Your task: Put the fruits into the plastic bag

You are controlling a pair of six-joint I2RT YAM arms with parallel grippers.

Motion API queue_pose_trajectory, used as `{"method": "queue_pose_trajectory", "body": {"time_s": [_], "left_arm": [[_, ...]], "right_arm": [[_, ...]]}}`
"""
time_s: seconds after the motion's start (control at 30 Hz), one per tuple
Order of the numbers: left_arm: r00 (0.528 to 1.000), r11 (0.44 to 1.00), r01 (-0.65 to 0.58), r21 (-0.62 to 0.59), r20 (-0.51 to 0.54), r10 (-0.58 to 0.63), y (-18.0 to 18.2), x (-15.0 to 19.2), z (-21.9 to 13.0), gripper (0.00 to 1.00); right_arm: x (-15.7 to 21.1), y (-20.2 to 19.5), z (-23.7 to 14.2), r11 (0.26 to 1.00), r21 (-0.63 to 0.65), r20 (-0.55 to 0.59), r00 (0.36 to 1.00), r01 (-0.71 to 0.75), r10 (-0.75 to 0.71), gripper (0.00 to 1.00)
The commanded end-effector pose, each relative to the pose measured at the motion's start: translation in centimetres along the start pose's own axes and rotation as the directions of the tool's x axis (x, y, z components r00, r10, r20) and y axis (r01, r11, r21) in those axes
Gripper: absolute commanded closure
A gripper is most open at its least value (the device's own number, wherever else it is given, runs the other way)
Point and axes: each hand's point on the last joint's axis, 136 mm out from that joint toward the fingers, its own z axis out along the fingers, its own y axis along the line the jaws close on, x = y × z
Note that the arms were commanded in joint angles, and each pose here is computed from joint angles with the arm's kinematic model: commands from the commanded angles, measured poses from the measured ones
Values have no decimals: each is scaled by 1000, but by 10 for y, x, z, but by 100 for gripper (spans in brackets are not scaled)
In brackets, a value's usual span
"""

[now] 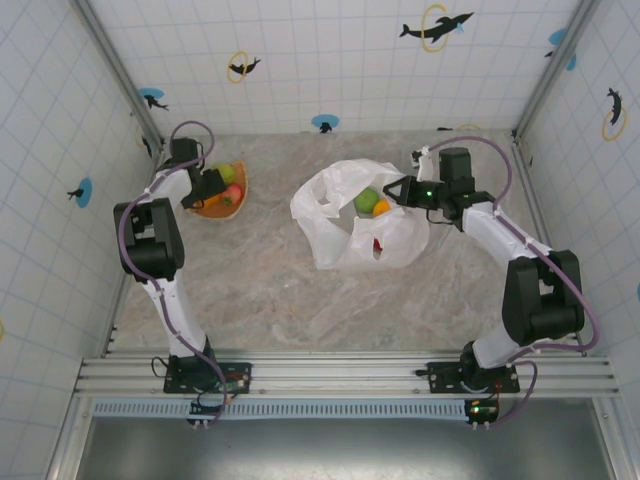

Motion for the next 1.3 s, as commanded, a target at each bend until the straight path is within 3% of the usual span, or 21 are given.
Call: {"method": "queue_pose_trajectory", "body": {"time_s": [0.0,0.3,0.63,0.83,1.03,1.13,1.27], "left_arm": [[999,1000,-11,-11,-31,10,7,3,3,12],[998,1000,-18,4,-63,19,6,10,15,12],[1000,1000,-15,-19,-7,15,8,-6,6,27],[997,998,4,-68,77,1,16,-20,-19,34],[980,994,49,-100,196,-29,24,-35,-65,34],[963,997,73,-2,261,-70,12,-32,-98,35],[936,950,65,305,312,-164,-31,-15,-152,36]], "right_arm": [[-1,6,-6,1000,-17,18,1000,22,-22,100],[-1,4,-6,1000,-10,15,1000,21,-21,100],[-2,4,-7,1000,-10,18,1000,23,-23,100],[1,3,-9,1000,-5,16,1000,20,-20,100],[-3,5,-11,1000,-7,25,999,24,-24,100],[-3,6,-11,1000,-10,29,999,24,-24,100],[-4,5,-10,1000,-13,29,999,18,-18,100]]}}
